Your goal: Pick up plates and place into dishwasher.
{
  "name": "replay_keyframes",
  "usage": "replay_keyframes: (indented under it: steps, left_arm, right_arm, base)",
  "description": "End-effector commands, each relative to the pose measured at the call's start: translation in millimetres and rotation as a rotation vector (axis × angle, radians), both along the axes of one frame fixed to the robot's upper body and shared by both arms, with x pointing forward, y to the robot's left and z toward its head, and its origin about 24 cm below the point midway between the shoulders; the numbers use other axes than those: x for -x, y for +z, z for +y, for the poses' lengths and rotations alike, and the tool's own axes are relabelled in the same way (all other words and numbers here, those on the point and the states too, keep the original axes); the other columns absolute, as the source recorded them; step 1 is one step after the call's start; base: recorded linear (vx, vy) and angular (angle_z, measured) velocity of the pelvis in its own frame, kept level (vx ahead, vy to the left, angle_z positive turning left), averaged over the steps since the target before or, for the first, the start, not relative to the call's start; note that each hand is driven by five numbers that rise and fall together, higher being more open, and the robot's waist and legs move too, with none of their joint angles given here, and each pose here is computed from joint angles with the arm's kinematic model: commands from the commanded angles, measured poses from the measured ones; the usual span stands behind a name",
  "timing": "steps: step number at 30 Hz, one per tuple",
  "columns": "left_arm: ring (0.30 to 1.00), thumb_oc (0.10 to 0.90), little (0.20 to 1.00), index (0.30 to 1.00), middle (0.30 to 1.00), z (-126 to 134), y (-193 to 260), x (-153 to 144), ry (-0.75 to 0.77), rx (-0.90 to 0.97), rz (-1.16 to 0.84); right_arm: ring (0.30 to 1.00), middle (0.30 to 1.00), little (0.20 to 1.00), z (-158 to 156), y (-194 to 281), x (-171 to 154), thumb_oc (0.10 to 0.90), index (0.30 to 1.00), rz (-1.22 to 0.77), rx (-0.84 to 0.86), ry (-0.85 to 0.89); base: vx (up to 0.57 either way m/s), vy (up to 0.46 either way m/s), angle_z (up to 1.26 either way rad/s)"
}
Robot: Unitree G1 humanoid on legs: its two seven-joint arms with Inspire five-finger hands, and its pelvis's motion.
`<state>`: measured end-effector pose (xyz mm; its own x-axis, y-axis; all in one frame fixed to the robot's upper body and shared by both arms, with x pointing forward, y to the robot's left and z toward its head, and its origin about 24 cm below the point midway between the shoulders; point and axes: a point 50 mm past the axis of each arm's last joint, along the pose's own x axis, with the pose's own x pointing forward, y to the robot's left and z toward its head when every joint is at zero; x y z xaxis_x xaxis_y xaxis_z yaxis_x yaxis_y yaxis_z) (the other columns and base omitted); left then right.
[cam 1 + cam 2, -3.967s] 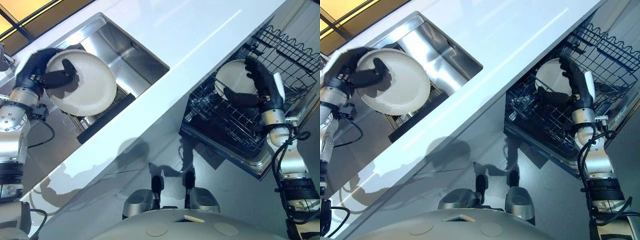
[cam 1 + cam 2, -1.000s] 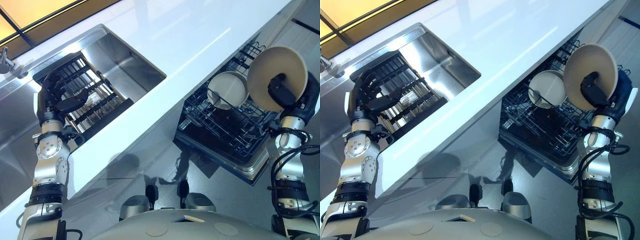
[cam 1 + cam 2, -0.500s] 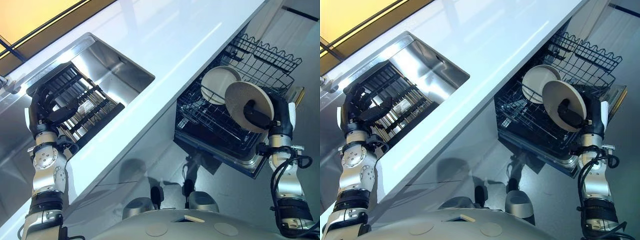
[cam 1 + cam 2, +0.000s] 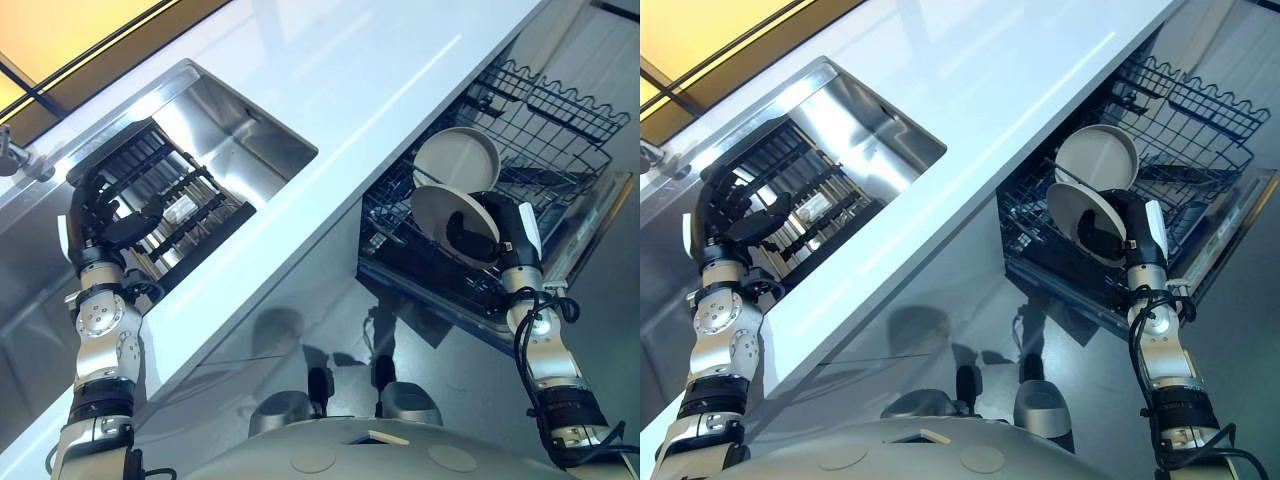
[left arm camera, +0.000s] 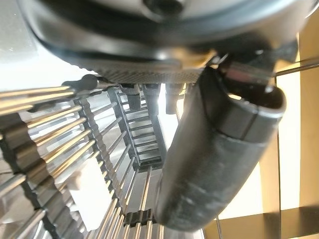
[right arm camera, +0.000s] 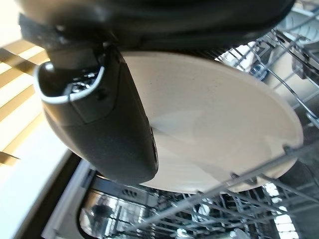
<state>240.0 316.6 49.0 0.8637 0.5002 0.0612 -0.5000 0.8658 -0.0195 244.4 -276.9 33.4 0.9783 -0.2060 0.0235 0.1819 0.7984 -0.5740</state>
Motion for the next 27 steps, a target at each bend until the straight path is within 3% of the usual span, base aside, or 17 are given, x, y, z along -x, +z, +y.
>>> replay_keyframes:
  steps: [1, 6, 7, 8, 9, 14, 21, 27]
  left_arm:
    - [0.900, 0.800, 0.900, 0.900, 0.900, -1.7, 8.3, -1.3, -0.037, -0.030, -0.082]
    - [0.900, 0.800, 0.900, 0.900, 0.900, -13.6, 11.7, -13.4, -0.103, -0.022, -0.088]
    - [0.900, 0.800, 0.900, 0.900, 0.900, -15.6, 14.5, -16.4, -0.120, -0.024, -0.092]
    - [0.900, 0.800, 0.900, 0.900, 0.900, -16.3, 16.2, -17.7, -0.126, -0.026, -0.096]
    - [0.900, 0.800, 0.900, 0.900, 0.900, -18.2, 19.3, -20.0, -0.137, -0.029, -0.101]
    - [0.900, 0.800, 0.900, 0.900, 0.900, -19.6, 28.9, -23.2, -0.159, -0.046, -0.117]
    - [0.900, 0.800, 0.900, 0.900, 0.900, -17.7, 28.0, -20.2, -0.168, -0.040, -0.123]
    - [0.900, 0.800, 0.900, 0.900, 0.900, -11.8, 18.3, -10.0, -0.150, -0.017, -0.112]
  right_arm:
    - [0.300, 0.300, 0.200, 10.9, 36.0, -27.5, 0.100, 0.300, -0.149, 0.041, 0.038]
    - [0.300, 0.300, 0.200, 2.0, 33.5, -50.5, 0.100, 0.300, -0.057, 0.044, -0.062]
    - [0.639, 0.639, 0.595, -0.7, 31.7, -55.3, 0.495, 0.639, -0.027, 0.043, -0.098]
    - [0.804, 0.804, 0.787, -2.5, 32.1, -57.8, 0.687, 0.804, -0.019, 0.037, -0.113]
    - [0.900, 0.900, 0.900, -4.3, 33.7, -61.3, 0.800, 0.900, -0.021, 0.011, -0.134]
    - [0.900, 0.900, 0.900, 4.4, 56.8, -72.3, 0.800, 0.900, -0.174, -0.061, -0.158]
    - [0.900, 0.900, 0.900, 20.1, 111.8, -64.3, 0.800, 0.900, -0.568, -0.220, -0.101]
    - [0.900, 0.900, 0.900, 10.5, 124.8, -35.5, 0.800, 0.900, -0.785, -0.582, -0.039]
  base:
    - [0.01, 0.064, 0.10]
    - [-0.03, 0.050, 0.18]
    - [-0.04, 0.007, 0.18]
    - [-0.06, 0.000, 0.18]
    - [-0.06, -0.013, 0.23]
    - [-0.04, -0.023, 0.13]
    - [0.00, -0.004, 0.01]
    - [0.02, 0.010, -0.06]
